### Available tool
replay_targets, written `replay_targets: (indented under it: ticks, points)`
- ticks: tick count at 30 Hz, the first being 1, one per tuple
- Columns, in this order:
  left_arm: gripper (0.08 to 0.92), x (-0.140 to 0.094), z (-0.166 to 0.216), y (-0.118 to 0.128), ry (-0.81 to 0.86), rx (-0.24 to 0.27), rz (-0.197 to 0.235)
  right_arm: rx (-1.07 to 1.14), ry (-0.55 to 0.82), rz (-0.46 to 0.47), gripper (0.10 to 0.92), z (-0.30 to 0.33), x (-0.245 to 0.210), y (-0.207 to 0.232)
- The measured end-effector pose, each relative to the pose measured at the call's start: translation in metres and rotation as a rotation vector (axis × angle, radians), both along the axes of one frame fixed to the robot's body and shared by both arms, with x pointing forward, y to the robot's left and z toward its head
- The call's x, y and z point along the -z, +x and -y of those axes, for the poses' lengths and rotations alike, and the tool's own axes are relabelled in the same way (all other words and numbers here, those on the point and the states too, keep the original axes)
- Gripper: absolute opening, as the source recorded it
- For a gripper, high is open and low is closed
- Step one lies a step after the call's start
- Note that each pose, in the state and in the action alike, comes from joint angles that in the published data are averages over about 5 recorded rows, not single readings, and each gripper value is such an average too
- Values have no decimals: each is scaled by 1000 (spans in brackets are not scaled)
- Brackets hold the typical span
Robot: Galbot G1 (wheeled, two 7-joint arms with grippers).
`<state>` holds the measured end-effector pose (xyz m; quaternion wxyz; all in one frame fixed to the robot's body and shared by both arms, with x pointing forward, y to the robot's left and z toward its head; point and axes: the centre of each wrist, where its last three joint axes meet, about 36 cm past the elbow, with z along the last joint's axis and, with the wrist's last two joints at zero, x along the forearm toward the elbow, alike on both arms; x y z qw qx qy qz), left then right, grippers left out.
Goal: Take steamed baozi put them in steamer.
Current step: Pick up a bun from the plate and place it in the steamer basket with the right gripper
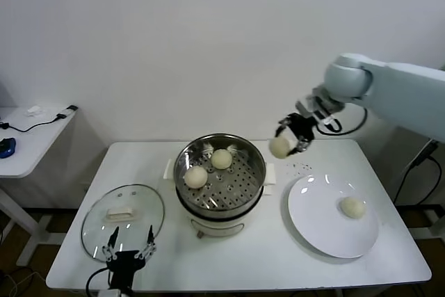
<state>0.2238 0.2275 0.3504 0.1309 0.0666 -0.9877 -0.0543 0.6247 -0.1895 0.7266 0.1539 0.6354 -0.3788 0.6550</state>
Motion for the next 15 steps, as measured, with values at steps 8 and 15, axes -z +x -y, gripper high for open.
replay_targets:
  ticks: [8, 15]
  points:
    - [823, -1, -3, -5, 8, -6, -3, -379, -116, 15, 636, -91, 20, -21]
    - [823, -2, -1, -7, 5, -12, -4, -573, -181, 15, 636, -137, 56, -32]
